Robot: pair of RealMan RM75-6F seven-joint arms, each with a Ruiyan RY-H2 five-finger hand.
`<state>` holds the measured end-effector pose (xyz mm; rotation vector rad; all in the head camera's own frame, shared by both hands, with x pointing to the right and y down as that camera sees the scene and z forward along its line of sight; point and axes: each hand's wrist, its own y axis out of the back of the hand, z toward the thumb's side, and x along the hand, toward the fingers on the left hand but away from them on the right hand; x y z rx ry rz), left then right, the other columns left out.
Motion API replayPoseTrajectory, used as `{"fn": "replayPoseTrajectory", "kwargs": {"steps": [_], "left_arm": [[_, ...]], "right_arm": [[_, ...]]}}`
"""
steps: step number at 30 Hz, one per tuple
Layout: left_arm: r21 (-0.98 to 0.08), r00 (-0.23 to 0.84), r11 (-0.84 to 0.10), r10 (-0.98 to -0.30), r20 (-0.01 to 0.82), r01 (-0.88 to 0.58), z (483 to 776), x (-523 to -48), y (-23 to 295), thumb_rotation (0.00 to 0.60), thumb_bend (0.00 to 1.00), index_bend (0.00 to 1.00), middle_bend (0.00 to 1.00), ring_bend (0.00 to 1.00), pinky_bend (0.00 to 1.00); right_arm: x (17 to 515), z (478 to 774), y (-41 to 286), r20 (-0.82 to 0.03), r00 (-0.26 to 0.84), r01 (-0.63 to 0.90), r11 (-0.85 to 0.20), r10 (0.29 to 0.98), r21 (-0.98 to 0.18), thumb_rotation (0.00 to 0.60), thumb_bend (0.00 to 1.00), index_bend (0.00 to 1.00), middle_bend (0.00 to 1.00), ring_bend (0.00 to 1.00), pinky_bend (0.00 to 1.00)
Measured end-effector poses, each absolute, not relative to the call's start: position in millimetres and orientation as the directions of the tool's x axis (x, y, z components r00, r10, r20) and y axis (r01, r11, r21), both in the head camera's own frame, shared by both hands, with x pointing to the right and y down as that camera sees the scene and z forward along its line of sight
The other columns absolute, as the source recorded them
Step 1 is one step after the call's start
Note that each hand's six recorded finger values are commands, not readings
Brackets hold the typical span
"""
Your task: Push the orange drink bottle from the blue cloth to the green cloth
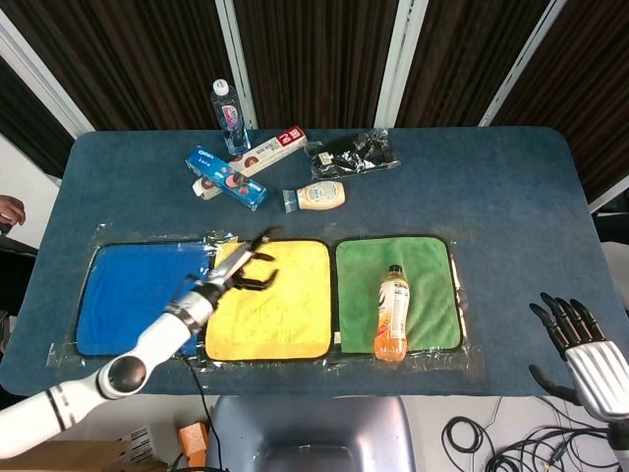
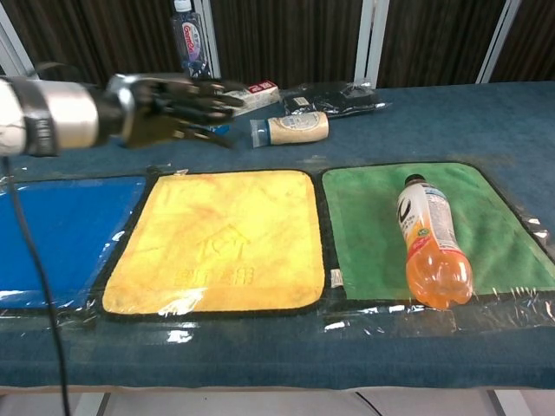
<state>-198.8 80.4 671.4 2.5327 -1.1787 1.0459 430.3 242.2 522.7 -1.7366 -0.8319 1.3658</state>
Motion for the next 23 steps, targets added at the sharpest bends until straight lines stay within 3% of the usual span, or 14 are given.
{"fn": "replayPoseTrajectory", "kwargs": {"steps": [4,6,10,13,16,23], "left_arm": [[-0.563,0.168,-0.544,-0.795,0.583,-0.623,652.4,-309.8,90.1,0.6,0.48,0.0,0.0,0.0,0.1],[-0.695,0.1,-0.48,-0.853,0.512,-0.535,636.0,-347.7,108.2,0.6,0.47,0.0,0.0,0.0,0.09],[-0.843,0.08,-0.379,-0.922,0.379,-0.382,603.5,-391.6,158.0,0.6,0.41,0.0,0.0,0.0,0.08],[-0.876,0.103,-0.35,-0.936,0.335,-0.33,585.1,-411.1,207.7,0.6,0.4,0.0,0.0,0.0,0.08],[-0.869,0.123,-0.384,-0.923,0.364,-0.312,575.3,-423.0,248.8,0.6,0.39,0.0,0.0,0.0,0.08],[-0.843,0.174,-0.5,-0.864,0.472,-0.199,582.4,-424.1,271.2,0.6,0.28,0.0,0.0,0.0,0.08]], "right_arm": [[424.9,530.3,241.3,-0.492,0.213,0.013,-0.506,0.844,-0.862,0.6,0.24,0.0,0.0,0.0,0.0],[421.7,534.3,241.1,-0.499,0.213,-0.002,-0.51,0.84,-0.86,0.6,0.24,0.0,0.0,0.0,0.0],[414.1,542.9,240.7,-0.511,0.21,-0.028,-0.517,0.834,-0.856,0.6,0.24,0.0,0.0,0.0,0.0],[412.6,545.6,240.8,-0.513,0.199,-0.032,-0.518,0.835,-0.855,0.6,0.24,0.0,0.0,0.0,0.0],[413.1,544.7,241.0,-0.509,0.196,-0.031,-0.514,0.838,-0.857,0.6,0.24,0.0,0.0,0.0,0.0],[413.2,544.1,241.0,-0.507,0.2,-0.031,-0.511,0.839,-0.859,0.6,0.24,0.0,0.0,0.0,0.0]]}}
